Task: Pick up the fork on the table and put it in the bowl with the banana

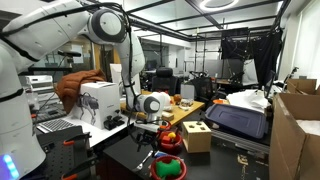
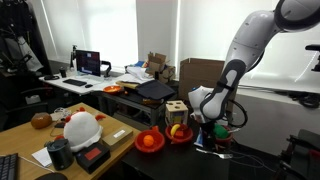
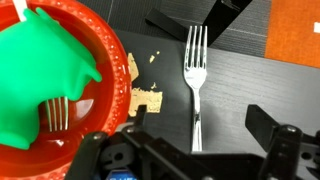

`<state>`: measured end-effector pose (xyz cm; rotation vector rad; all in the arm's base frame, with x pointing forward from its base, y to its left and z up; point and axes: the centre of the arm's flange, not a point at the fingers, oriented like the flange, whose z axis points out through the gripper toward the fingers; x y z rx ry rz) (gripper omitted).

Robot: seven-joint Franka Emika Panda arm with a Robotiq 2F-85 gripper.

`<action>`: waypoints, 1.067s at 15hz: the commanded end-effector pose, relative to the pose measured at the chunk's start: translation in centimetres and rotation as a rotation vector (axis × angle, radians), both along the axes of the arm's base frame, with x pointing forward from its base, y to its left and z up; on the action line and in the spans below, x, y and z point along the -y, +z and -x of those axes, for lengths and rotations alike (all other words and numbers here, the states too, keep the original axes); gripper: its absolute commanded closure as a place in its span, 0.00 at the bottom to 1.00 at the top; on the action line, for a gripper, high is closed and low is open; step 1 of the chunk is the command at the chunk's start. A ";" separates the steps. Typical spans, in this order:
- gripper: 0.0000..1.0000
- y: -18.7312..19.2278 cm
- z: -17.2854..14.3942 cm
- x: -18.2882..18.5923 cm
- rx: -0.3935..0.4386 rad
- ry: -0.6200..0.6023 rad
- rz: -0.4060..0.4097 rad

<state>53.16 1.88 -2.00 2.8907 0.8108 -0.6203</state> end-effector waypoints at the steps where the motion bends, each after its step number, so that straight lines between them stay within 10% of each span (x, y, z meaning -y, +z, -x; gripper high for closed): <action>1: 0.00 -0.8 -0.7 -0.2 -0.034 0.003 -0.022; 16: 0.00 -5.4 -0.6 0.2 -0.077 -0.007 -0.024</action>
